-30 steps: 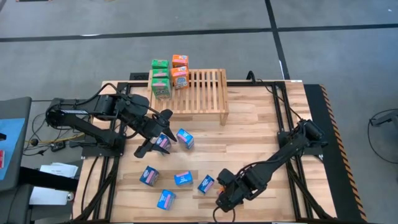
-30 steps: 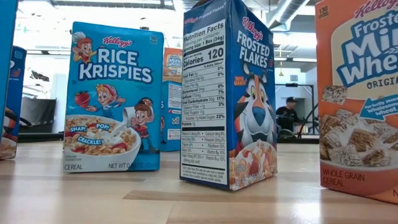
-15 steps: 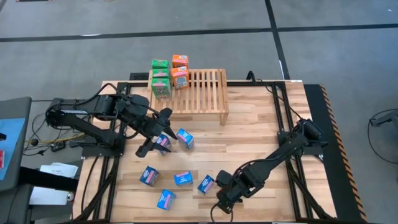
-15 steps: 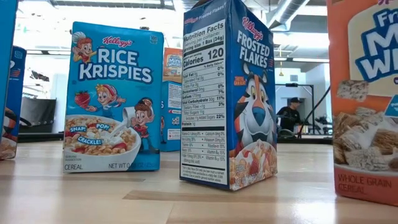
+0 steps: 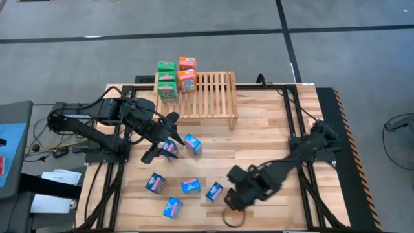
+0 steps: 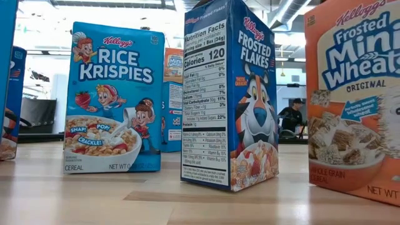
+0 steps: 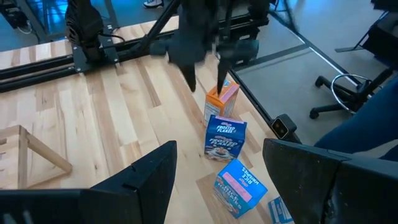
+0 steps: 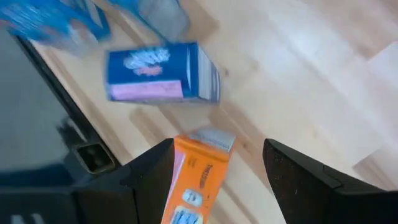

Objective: Stack cereal on shelf
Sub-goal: Put the orange cereal box on the shelf aligned with the other cereal boxes

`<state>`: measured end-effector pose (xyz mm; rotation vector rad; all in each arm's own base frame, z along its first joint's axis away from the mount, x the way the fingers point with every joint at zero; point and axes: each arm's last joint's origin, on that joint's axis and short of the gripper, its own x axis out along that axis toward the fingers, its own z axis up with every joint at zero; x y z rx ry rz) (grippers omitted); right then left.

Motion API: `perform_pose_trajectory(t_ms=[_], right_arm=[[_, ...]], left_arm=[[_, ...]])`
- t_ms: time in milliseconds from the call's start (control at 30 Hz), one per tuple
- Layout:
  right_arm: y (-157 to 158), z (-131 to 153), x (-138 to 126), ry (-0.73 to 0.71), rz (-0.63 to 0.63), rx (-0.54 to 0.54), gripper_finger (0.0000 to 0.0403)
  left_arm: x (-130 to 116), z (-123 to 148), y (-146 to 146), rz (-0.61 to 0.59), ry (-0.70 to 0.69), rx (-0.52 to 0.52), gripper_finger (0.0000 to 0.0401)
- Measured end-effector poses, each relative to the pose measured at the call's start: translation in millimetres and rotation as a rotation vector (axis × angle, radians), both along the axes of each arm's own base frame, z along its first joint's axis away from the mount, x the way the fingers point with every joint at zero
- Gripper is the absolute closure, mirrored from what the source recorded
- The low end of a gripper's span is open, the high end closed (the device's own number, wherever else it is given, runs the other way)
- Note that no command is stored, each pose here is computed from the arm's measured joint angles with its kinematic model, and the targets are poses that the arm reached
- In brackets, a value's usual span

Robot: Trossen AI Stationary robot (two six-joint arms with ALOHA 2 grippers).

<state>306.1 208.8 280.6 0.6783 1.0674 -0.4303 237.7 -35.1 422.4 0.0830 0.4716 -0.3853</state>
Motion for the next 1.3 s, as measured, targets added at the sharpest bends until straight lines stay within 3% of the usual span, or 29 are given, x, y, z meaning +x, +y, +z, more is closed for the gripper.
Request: perform_pose_trajectory(t_ms=[100, 233, 433, 767, 1067, 1300], right_arm=[[8, 15, -22, -0.066, -0.059, -0.049, 0.0133], [35, 11, -41, -0.114, -0.141, -0.026, 0.0133], [88, -39, -51, -0.094, -0.175, 0.004, 0.0133], [123, -102, -37, -0.05, -0.259, -0.048, 0.0133], [122, -140, -11, -0.124, -0.416, -0.157, 0.0133], [107, -137, -23, -0.106, -0.51, -0.304, 0.0133]], left_arm=[[0, 0, 0, 0.007, 0.0, 0.003, 0.0173], [0, 0, 1, 0.035, -0.001, 0.017, 0.0173], [0, 0, 2, 0.055, 0.003, 0.009, 0.0173], [1, 0, 2, 0.09, 0.008, 0.008, 0.0173], [1, -1, 3, 0.106, 0.003, 0.025, 0.0173], [1, -1, 3, 0.105, 0.003, 0.028, 0.0173]])
